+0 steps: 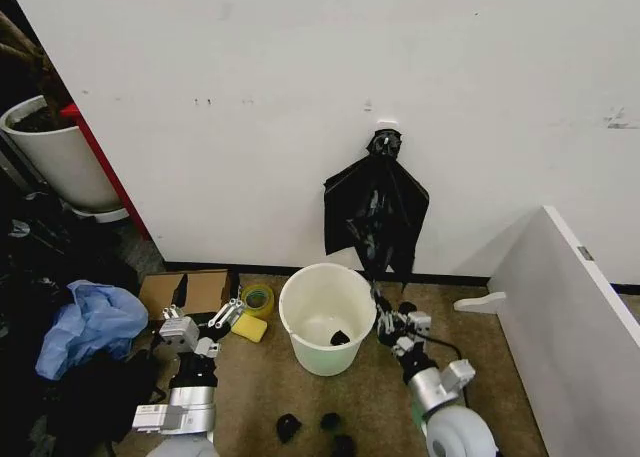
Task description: Place the garbage bag over the trash bin.
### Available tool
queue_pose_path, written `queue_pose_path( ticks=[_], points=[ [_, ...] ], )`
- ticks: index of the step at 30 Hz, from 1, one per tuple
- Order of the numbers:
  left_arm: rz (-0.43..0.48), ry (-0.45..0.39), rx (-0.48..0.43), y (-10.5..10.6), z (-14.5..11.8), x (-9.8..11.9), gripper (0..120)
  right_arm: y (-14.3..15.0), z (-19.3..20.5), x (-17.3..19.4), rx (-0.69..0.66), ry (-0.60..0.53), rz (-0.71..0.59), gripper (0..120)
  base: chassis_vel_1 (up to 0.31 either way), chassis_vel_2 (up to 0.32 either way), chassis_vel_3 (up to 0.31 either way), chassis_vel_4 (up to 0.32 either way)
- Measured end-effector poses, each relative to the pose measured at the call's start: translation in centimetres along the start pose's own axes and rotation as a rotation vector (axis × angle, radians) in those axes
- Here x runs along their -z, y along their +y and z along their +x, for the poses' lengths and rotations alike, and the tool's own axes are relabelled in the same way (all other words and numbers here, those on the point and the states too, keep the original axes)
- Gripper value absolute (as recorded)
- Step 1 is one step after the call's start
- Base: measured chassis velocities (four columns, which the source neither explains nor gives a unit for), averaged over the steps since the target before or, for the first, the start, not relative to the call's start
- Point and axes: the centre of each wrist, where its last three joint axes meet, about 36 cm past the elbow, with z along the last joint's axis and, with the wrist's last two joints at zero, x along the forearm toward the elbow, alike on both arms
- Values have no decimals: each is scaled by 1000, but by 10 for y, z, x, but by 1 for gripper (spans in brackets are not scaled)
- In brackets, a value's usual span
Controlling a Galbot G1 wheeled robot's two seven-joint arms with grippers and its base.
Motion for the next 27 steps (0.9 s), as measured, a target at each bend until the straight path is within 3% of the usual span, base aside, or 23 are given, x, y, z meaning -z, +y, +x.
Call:
queue_pose_path(
  ticks=[10,13,21,25,27],
  points=[
    [-1,4,-5,5,-9,3,100,-37,25,-26,374,73,191,0,0,0,0,0],
    [0,5,-4,5,-10,3,100,-43,27,-30,422,92,232,0,0,0,0,0],
    [-1,9,1,5,-8,4,100,-46,7,-15,412,-45,235,2,0,0,0,0],
    [-2,12,5,5,-7,4,100,-48,-2,-6,310,-108,238,19,0,0,0,0],
    [-2,12,6,4,-6,4,100,-48,-3,-5,285,-111,243,23,0,0,0,0]
  ],
)
